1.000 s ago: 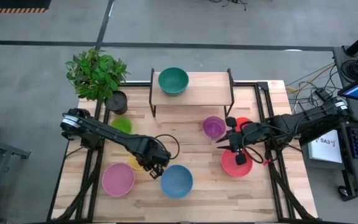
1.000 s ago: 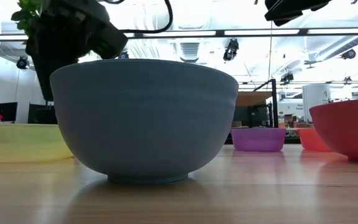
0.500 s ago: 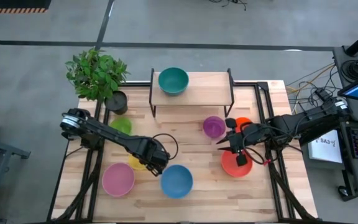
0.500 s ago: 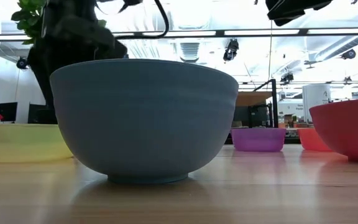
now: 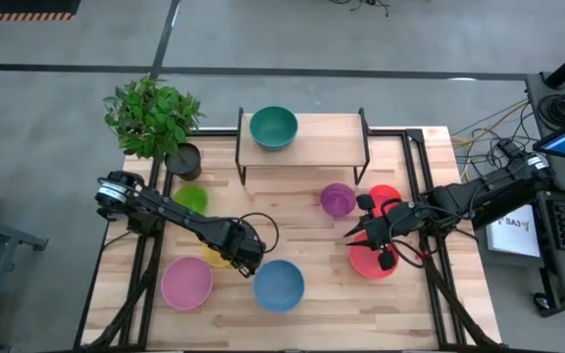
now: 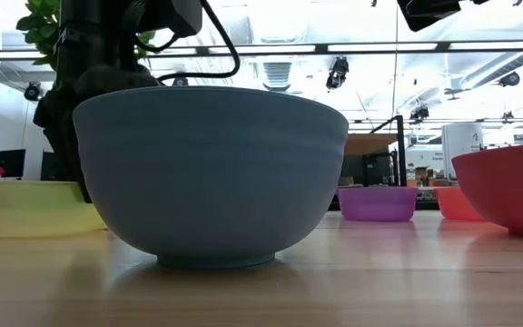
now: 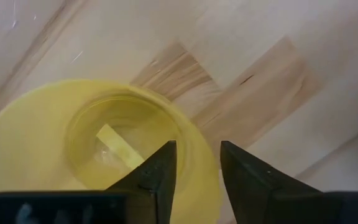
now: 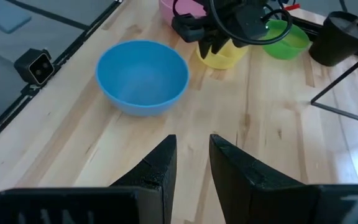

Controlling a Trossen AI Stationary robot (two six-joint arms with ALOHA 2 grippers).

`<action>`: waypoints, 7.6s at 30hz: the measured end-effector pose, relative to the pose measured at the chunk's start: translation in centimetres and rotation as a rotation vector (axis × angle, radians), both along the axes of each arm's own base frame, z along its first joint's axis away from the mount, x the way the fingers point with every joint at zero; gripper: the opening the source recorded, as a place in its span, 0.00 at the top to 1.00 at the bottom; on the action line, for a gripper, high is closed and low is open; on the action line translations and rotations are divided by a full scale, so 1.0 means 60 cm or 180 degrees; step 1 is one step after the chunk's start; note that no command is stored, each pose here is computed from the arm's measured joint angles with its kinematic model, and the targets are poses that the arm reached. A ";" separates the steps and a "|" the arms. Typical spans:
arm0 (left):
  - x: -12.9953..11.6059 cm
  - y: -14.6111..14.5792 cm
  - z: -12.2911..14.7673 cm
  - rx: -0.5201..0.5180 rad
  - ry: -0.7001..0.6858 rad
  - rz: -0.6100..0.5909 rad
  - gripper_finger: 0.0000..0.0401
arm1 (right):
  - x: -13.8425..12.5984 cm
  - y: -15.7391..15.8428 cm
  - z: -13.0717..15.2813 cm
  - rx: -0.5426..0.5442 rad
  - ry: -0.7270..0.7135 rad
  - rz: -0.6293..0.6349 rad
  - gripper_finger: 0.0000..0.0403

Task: Place and stack bowls onto a shelf
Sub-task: Put the small yellow bowl on the shelf, then stack the small purple bowl on top of the small yellow bowl on the shelf

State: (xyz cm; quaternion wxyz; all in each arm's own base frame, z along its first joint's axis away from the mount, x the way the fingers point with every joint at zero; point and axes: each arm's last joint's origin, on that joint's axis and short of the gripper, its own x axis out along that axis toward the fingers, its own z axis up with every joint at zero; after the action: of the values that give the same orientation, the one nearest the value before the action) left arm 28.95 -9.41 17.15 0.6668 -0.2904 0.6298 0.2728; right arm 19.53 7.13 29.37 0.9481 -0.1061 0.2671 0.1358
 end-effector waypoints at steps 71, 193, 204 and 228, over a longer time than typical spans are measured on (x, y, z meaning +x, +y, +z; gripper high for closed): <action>0.244 0.236 0.252 0.2740 -0.1661 -0.2553 1.00 | -0.076 -0.014 -0.044 0.0345 -0.0972 0.0194 0.79; -0.118 0.082 0.227 0.3492 -0.2604 -0.1560 0.83 | 0.129 -0.203 -0.012 0.1297 0.1725 -0.2409 0.98; -0.120 0.085 0.220 0.3619 -0.2449 -0.1466 0.83 | 0.122 -0.140 -0.055 0.0770 0.2092 -0.1943 0.71; -0.121 0.087 0.218 0.3658 -0.2401 -0.1427 0.83 | 0.166 -0.130 -0.200 0.0023 0.2374 -0.1805 0.51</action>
State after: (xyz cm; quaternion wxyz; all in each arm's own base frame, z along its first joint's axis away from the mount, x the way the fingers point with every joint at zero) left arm 21.71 -4.20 30.21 0.9260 0.1679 0.1583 0.2987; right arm 29.52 -0.67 17.38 0.7874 0.0304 0.6077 -0.0988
